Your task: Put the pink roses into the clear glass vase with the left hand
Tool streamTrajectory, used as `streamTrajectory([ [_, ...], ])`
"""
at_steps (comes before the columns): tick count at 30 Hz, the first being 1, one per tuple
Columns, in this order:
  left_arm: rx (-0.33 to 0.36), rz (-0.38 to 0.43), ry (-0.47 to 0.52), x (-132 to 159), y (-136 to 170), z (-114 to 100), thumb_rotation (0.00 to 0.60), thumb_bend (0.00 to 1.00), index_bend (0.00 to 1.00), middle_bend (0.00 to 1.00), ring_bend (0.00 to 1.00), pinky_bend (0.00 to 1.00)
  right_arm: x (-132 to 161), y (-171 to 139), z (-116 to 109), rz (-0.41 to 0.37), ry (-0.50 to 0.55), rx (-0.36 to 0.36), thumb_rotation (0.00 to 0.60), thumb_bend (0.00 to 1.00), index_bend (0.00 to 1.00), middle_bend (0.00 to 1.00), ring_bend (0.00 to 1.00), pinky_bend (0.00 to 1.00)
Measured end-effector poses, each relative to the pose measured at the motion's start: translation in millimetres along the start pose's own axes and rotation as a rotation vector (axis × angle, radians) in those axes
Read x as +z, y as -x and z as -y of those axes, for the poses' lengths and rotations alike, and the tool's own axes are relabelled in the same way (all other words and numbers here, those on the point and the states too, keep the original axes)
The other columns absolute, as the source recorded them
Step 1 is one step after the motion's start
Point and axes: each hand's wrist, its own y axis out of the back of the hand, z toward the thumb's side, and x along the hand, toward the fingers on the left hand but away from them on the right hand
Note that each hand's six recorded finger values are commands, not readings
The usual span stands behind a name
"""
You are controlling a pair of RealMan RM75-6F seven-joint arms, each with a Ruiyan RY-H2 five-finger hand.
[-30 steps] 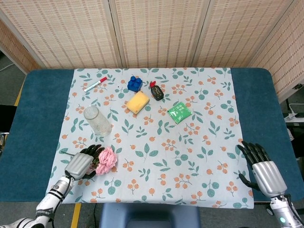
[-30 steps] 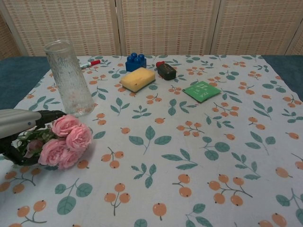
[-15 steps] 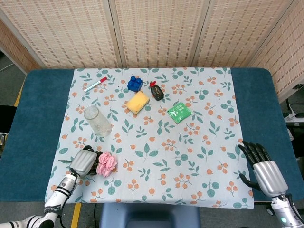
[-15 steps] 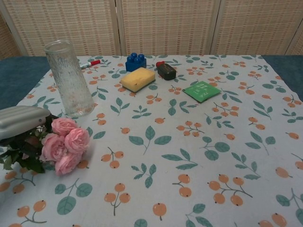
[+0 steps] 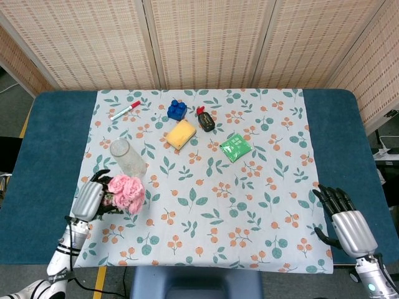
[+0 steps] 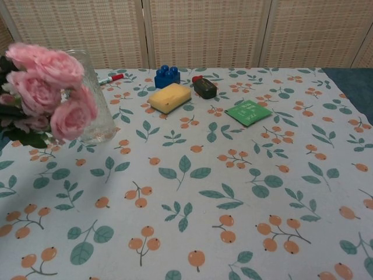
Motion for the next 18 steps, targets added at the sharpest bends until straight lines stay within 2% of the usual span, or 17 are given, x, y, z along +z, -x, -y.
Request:
streamTrajectory([
  [4,0.131,0.036,0.284,4,-8,-36,0.6,0.59,0.54,0.63,0.43,0.22,1,1,3,-0.002,-0.003,0.013,0.6,0.21,0.0,0.0,0.0,0.0],
  [6,0.211,0.067,0.429,7,-16,-63,0.6,0.59,0.54,0.64,0.43,0.22,1,1,3,-0.001,-0.002,0.014,0.6,0.21,0.0,0.0,0.0,0.0],
  [9,0.331,0.126,0.604,15,-32,-107,0.6,0.59,0.54,0.64,0.43,0.22,1,1,3,0.001,-0.003,0.014,0.6,0.21,0.0,0.0,0.0,0.0],
  [12,0.42,0.177,0.728,27,-51,-145,0.6,0.59,0.54,0.64,0.43,0.23,1,2,5,0.002,-0.006,0.018,0.6,0.21,0.0,0.0,0.0,0.0],
  [15,0.433,0.207,0.811,39,-69,-162,0.6,0.59,0.54,0.64,0.43,0.23,2,3,5,0.001,-0.005,0.02,0.6,0.21,0.0,0.0,0.0,0.0],
  [18,0.424,0.212,0.834,46,-83,-164,0.6,0.59,0.54,0.63,0.43,0.24,4,4,7,-0.002,0.0,0.025,0.6,0.21,0.0,0.0,0.0,0.0],
])
